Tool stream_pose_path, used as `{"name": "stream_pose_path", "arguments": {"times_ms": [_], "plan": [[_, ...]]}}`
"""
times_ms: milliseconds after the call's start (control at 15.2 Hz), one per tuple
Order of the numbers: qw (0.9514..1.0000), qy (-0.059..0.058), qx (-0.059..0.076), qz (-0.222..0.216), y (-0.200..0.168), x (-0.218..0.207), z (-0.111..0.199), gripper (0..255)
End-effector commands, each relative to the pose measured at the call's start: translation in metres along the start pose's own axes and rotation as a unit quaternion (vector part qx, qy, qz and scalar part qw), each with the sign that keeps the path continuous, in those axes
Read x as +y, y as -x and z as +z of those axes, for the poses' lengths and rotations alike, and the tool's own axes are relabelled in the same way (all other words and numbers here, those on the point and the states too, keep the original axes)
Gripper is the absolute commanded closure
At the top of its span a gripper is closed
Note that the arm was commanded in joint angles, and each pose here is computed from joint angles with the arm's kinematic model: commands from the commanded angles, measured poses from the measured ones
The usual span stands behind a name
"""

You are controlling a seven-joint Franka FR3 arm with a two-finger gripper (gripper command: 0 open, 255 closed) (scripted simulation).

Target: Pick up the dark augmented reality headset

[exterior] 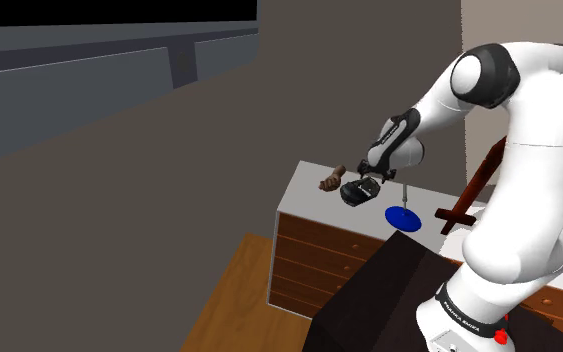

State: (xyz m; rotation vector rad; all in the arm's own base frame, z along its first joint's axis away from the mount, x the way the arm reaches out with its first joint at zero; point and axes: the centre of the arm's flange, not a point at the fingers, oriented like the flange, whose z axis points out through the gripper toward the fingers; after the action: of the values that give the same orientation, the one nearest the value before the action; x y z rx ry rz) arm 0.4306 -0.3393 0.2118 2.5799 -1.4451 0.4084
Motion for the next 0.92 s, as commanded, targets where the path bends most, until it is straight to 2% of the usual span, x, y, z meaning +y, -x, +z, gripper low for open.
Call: {"name": "stream_pose_path", "arguments": {"times_ms": [0,396,858], "plan": [[0.9998,0.006,0.007,0.020,-0.008,0.012,0.018,0],[0.9966,0.024,0.024,0.075,-0.033,0.044,0.075,0],[0.9966,0.024,0.024,0.075,-0.022,0.044,0.111,0]]}}
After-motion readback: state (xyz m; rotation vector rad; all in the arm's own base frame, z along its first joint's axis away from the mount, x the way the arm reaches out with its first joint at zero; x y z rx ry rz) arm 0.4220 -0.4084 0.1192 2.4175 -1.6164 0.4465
